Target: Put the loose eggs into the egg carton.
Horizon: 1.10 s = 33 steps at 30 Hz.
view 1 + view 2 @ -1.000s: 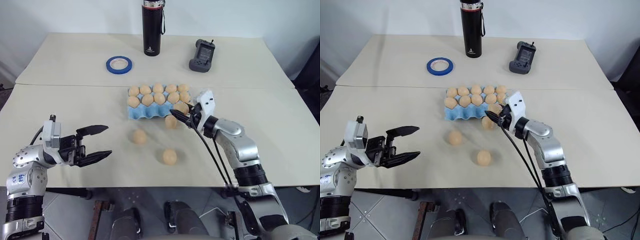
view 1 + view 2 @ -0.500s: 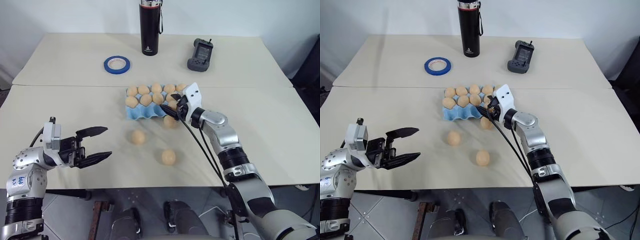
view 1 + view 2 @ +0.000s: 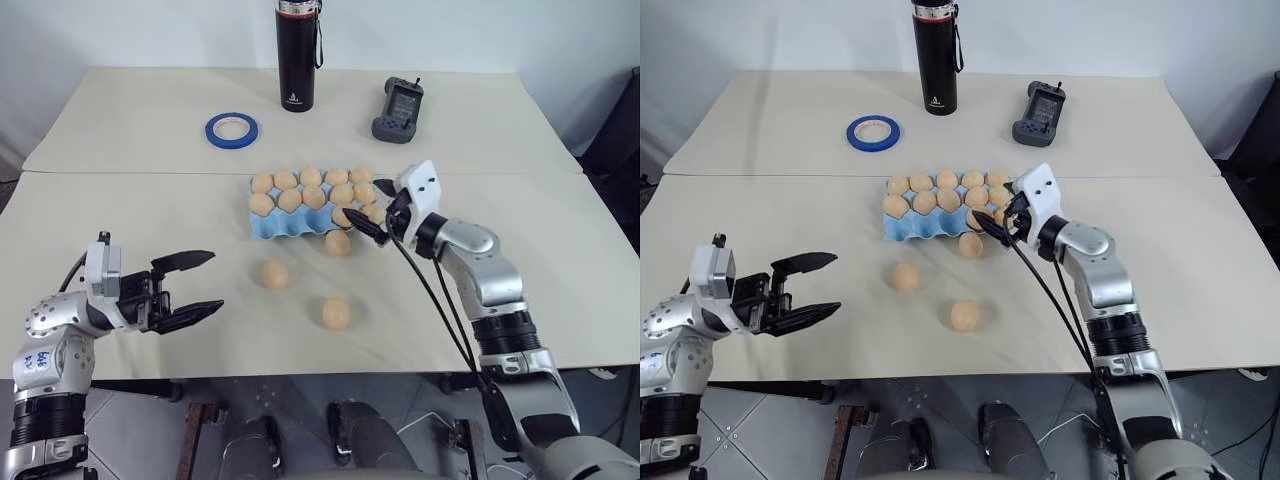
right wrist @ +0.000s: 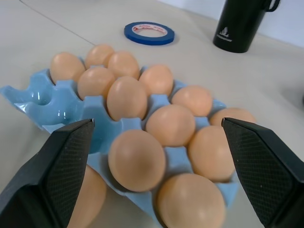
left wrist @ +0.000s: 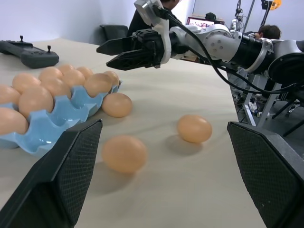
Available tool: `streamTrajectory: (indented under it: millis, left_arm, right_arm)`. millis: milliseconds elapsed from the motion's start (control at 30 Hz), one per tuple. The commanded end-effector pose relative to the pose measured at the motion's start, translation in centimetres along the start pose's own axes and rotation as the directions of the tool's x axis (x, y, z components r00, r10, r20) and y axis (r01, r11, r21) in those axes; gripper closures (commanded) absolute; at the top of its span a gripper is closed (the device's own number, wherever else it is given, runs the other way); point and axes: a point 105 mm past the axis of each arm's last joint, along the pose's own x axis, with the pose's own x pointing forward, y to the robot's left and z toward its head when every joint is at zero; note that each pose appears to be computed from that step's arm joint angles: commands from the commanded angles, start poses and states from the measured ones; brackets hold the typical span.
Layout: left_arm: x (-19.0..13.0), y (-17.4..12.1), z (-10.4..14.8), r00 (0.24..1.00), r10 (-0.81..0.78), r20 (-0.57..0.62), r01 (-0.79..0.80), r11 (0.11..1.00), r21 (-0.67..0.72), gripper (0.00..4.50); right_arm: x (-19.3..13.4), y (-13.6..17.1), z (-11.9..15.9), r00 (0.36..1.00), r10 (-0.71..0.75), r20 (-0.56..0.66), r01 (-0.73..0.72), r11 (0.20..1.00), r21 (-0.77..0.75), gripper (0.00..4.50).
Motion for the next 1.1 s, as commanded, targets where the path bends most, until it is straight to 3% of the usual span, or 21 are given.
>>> streamTrajectory:
  millis: [33,300,567,733,1100]
  left_arm:
    - [0.0,0.3,0.4,1.000,0.001,-0.001,-0.001,1.000,0.026,0.00]
    - [-0.5,0.1,0.0,1.000,-0.002,-0.012,0.003,1.000,0.020,0.00]
    - [-0.9,0.3,0.0,1.000,0.008,-0.018,-0.008,1.000,0.024,0.00]
    - [-1.2,0.3,0.2,1.000,0.020,-0.024,-0.019,0.999,0.031,0.00]
    - [-2.0,0.3,0.5,0.998,0.049,-0.039,-0.048,0.998,0.032,0.00]
  right_arm:
    - [-2.5,1.3,1.6,0.996,0.084,0.027,-0.085,0.996,0.023,0.01]
    - [-9.0,5.8,-0.4,0.927,0.349,-0.138,-0.335,0.935,0.115,0.01]
    - [-10.9,7.4,0.3,0.891,0.445,-0.091,-0.434,0.893,0.116,0.01]
    - [-11.6,8.2,0.3,0.873,0.481,-0.075,-0.471,0.874,0.120,0.01]
    - [-16.2,6.5,-2.1,0.871,0.440,-0.217,-0.416,0.897,0.150,0.01]
